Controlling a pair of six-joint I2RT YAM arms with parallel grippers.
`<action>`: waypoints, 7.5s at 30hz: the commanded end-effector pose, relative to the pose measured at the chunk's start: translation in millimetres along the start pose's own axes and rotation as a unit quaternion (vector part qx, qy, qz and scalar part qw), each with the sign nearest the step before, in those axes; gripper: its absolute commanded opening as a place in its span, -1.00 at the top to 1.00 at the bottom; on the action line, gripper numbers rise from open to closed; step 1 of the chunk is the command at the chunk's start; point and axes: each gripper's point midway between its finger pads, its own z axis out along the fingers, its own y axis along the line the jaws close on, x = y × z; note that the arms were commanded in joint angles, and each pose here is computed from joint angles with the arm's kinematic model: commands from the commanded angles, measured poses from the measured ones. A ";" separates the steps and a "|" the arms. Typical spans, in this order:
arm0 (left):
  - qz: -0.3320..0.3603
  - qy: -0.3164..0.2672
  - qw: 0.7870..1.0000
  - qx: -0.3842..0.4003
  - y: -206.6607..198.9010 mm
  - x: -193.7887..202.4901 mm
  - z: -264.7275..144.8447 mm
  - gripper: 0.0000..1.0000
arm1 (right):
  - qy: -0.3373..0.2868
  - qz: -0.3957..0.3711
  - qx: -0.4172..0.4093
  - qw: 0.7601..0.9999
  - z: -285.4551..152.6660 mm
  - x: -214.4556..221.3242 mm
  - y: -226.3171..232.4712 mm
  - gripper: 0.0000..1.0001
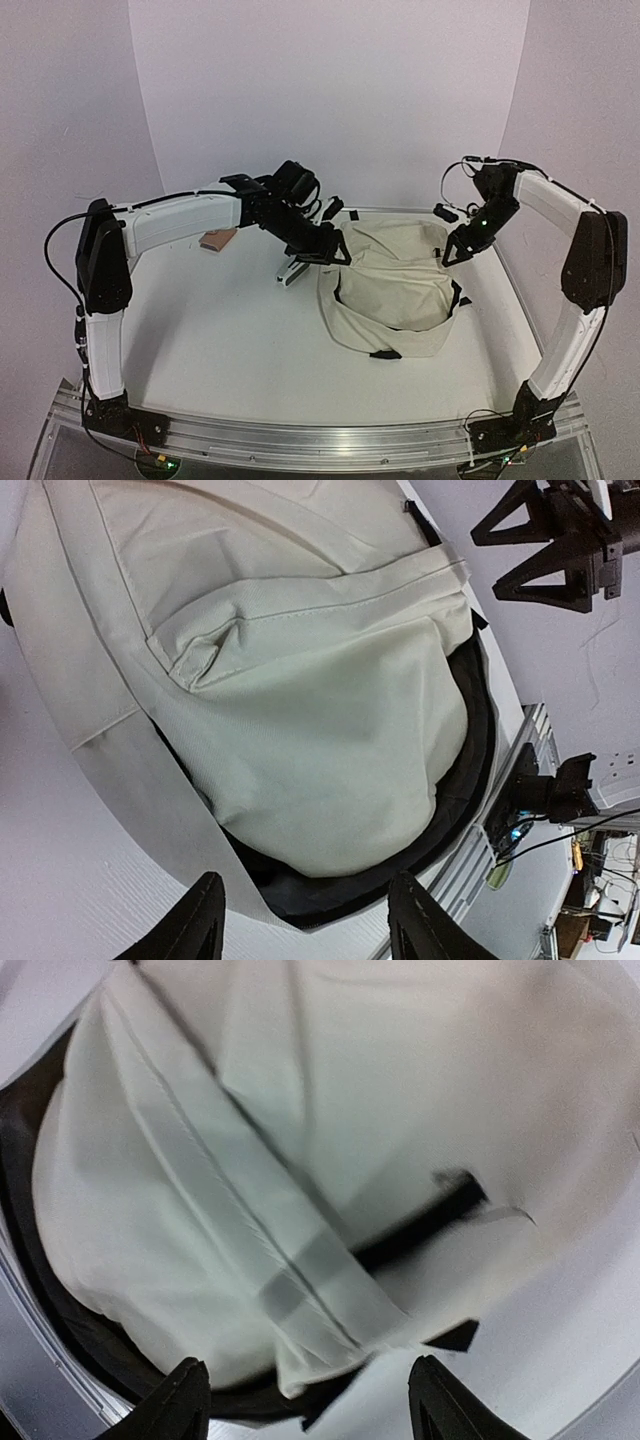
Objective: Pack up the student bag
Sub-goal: Zip the student bag at the center of the board.
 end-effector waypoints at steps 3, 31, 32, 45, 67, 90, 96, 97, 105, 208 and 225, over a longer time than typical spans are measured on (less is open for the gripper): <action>0.013 0.025 0.999 -0.041 10.6 -7.2 20.2 -0.13 | 0.078 0.046 -0.045 0.995 24.4 47.6 3.7 -0.30; 0.018 0.013 0.999 -0.029 5.3 -19.9 33.1 -0.07 | 0.051 0.094 -0.264 0.958 -0.9 38.7 102.1 1.00; 0.020 0.012 0.999 -0.025 3.7 -20.6 33.1 -0.07 | 0.051 0.096 -0.278 0.954 2.5 37.0 109.7 1.00; 0.036 0.025 0.999 0.018 -9.4 -7.4 32.1 -0.02 | -0.057 0.064 -0.259 0.962 21.4 -40.4 143.6 1.00; 0.084 -0.025 0.994 0.065 -37.7 6.0 2.2 0.00 | -0.109 0.009 -0.246 0.963 23.0 -64.9 177.5 0.60; 0.100 0.100 0.989 0.053 -66.9 57.3 40.6 0.11 | -0.070 0.075 -0.141 0.985 35.2 -18.7 121.3 -0.19; 0.086 0.098 0.990 0.054 -68.7 47.6 54.7 0.28 | -0.046 0.095 -0.131 0.986 52.2 -9.8 113.5 -0.22; 0.084 0.097 0.991 0.049 -66.8 45.8 57.1 0.35 | -0.044 0.098 -0.130 0.986 54.9 -9.4 112.4 -0.22; 0.075 0.101 0.991 0.042 -65.7 42.8 61.1 0.84 | -0.025 0.119 -0.133 0.984 68.8 -4.9 108.3 -0.39; 0.050 0.136 0.988 0.055 -62.1 97.1 10.5 1.00 | -0.011 0.248 -0.110 0.962 86.3 -20.5 -3.8 1.00; 0.119 0.062 0.986 0.097 -94.9 15.9 65.4 1.00 | -0.008 0.226 -0.197 0.954 23.2 -2.0 52.9 -0.77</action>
